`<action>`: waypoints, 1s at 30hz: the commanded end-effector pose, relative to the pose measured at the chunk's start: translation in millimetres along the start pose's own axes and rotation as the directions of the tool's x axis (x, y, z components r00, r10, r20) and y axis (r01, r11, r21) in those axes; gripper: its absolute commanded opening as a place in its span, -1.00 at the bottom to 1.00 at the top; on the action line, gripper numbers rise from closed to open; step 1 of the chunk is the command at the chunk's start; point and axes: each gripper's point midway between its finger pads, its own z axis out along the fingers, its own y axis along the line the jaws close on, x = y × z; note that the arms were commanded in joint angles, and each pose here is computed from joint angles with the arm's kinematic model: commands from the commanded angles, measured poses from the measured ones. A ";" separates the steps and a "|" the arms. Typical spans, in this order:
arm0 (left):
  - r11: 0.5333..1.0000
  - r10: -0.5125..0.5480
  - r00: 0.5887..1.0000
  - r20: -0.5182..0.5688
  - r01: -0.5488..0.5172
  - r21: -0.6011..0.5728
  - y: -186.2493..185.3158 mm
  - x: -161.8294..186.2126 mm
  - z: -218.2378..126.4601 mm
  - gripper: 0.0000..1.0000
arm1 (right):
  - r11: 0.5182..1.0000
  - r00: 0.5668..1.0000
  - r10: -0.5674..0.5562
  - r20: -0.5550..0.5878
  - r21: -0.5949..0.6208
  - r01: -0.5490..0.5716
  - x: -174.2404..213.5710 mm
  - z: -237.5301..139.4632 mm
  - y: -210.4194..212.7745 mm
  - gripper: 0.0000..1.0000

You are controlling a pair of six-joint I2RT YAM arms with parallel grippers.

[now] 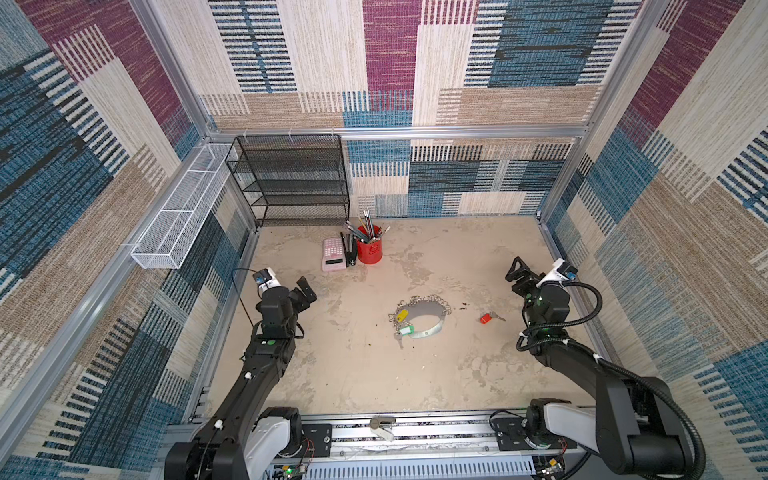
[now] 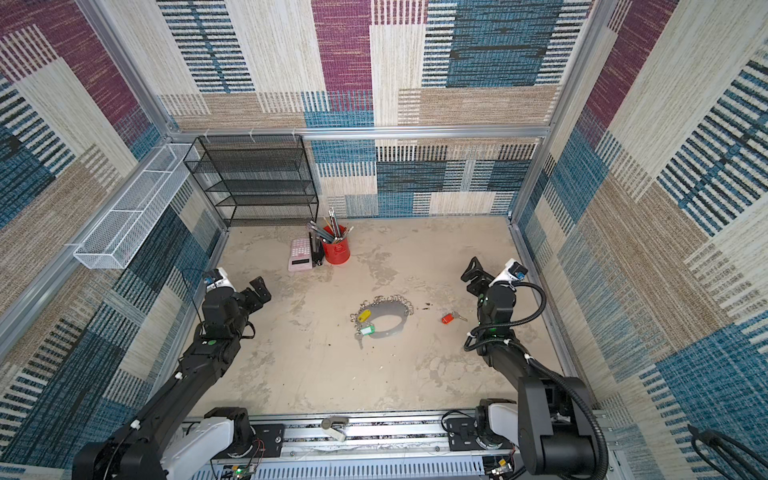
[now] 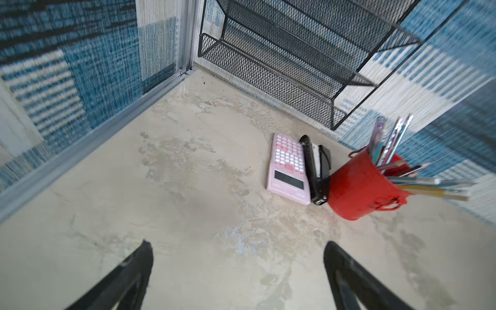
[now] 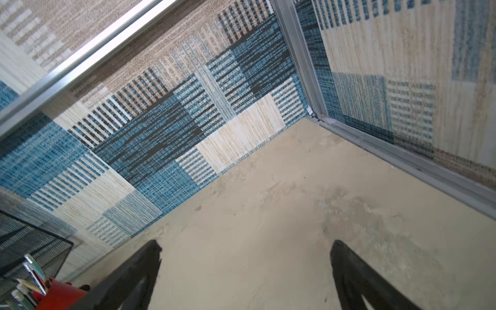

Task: Put the keys on the keyring
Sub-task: 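Move the left gripper to the metal ring plate while the right approaches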

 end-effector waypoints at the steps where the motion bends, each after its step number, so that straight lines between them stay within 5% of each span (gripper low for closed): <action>1: 0.964 -0.196 0.975 -0.101 0.211 0.164 -26.5 17.8 -5.1 0.97 | 0.996 0.985 0.093 -0.145 0.002 -0.094 16.7 -3.6 7.6 0.99; 6: 0.913 -0.101 0.938 -0.331 0.219 0.343 -73.1 42.6 -16.2 0.78 | 0.989 0.954 0.002 -0.298 -0.138 -0.046 43.5 -25.1 28.6 0.99; 14: 0.936 0.196 0.769 -0.608 0.037 0.349 -107.6 115.6 -45.8 0.38 | 0.941 0.813 -0.238 -0.531 -0.334 0.057 134.8 -39.7 86.0 0.99; 19: 0.922 0.291 0.668 -0.685 -0.005 0.386 -128.4 144.4 -63.4 0.17 | 0.888 0.680 -0.360 -0.639 -0.457 0.041 199.6 -41.0 119.5 0.40; 25: 0.920 0.305 0.642 -0.703 -0.009 0.392 -133.9 161.0 -73.2 0.08 | 0.893 0.596 -0.386 -0.704 -0.447 0.050 241.3 -19.3 125.3 -0.41; 30: 0.919 0.302 0.634 -0.712 0.005 0.394 -136.4 170.4 -73.4 0.06 | 0.899 0.546 -0.402 -0.735 -0.430 0.084 263.0 2.2 124.7 -0.59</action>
